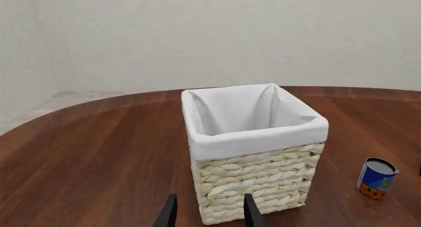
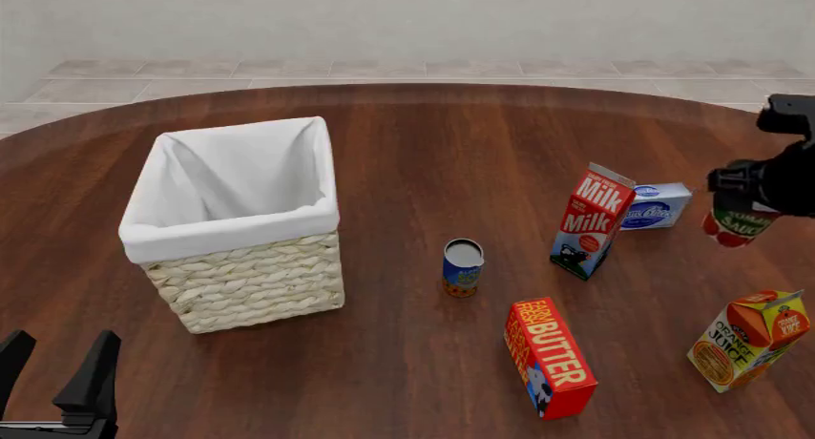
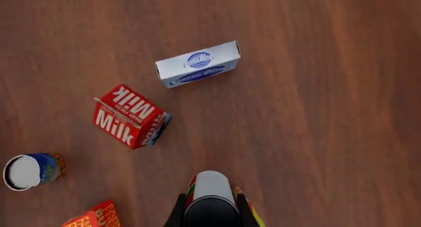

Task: Pick up the tomato sauce, and put it in the basket.

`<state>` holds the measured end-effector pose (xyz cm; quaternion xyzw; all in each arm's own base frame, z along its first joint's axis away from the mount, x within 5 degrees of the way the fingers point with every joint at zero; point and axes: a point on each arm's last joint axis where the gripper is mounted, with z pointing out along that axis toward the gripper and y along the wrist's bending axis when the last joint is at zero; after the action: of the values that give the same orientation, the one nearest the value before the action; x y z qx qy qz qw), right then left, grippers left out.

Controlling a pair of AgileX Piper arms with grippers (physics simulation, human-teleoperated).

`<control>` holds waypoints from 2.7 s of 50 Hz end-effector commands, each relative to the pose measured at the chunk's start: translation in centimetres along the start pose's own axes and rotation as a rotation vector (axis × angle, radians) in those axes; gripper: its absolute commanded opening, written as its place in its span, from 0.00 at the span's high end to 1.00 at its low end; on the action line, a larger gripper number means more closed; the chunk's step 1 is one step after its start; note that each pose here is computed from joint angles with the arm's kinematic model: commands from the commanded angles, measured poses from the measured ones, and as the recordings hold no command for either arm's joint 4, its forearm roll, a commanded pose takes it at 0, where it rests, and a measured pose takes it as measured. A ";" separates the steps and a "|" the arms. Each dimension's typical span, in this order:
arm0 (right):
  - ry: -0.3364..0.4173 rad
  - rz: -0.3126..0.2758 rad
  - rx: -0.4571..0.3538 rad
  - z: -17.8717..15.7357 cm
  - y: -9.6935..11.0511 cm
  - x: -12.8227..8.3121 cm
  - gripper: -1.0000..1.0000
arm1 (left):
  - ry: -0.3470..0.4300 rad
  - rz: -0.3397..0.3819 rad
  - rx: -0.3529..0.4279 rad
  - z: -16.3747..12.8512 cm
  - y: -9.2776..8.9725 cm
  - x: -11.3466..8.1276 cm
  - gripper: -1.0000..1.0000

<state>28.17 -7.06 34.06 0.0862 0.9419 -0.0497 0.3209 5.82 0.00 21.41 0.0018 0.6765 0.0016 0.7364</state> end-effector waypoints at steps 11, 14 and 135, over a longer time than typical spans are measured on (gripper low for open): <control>-0.121 -0.078 -0.097 -11.0 3.4 1.1 1.00 | 0.000 0.000 0.000 0.0 0.0 0.0 0.00; -0.128 -0.096 -0.103 -12.0 3.5 1.3 1.00 | 0.000 0.000 0.000 0.0 0.0 0.0 0.00; -0.407 -0.539 -0.844 -22.1 25.0 0.9 1.00 | 0.000 0.000 0.000 0.0 0.0 0.0 0.00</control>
<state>18.74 19.22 50.09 -0.3028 0.7939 0.2216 0.4784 5.82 0.00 21.41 0.0018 0.6765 0.0015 0.7364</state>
